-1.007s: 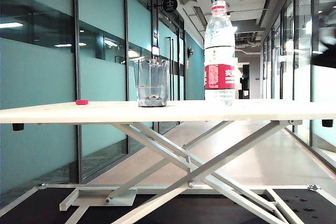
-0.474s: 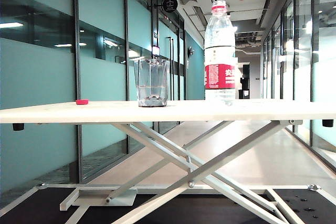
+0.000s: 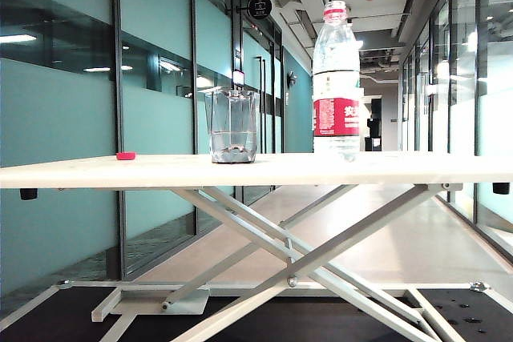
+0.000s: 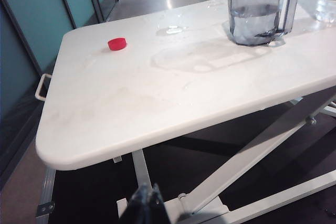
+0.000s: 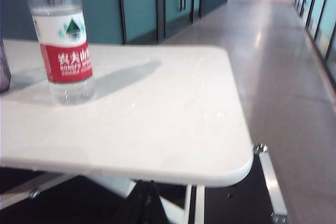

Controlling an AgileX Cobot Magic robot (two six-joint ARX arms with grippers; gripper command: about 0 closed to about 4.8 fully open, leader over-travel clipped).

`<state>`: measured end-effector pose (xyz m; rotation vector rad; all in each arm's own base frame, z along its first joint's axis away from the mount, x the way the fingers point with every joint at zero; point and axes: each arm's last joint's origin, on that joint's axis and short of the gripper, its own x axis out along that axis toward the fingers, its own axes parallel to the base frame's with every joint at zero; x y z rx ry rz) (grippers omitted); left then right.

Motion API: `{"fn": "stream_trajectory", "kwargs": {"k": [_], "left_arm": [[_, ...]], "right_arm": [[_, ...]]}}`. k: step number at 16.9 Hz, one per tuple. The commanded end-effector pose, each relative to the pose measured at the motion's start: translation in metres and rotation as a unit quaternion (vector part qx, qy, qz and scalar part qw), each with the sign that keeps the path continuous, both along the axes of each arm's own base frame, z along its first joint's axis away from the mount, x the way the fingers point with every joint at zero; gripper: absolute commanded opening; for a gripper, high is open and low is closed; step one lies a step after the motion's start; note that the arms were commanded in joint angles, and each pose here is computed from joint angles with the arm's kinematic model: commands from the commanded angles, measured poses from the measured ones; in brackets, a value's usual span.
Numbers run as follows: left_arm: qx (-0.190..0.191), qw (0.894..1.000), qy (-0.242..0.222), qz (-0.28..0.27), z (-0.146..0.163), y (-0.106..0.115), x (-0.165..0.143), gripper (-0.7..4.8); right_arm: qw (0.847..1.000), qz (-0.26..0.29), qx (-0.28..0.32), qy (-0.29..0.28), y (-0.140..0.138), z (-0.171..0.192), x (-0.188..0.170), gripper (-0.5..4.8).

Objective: Pick up the mineral water bottle on the table and pour water into the mug until it's half full.

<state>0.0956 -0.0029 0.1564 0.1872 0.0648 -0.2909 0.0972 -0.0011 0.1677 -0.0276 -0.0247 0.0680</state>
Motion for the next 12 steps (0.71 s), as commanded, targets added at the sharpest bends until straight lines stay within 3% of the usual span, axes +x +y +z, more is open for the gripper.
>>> {"fn": "stream_trajectory", "kwargs": {"k": [1,12], "left_arm": [[-0.001,1.0,-0.005,-0.001,0.0015,0.0,0.0,-0.05],[-0.001,1.0,-0.005,-0.001,0.0015,0.0,0.0,-0.05]], "right_arm": [[1.0,0.003,-0.002,-0.014,-0.0024,0.0021,-0.0003,-0.06],[1.0,0.002,-0.003,-0.015,-0.0027,0.0024,-0.0003,-0.05]]}}
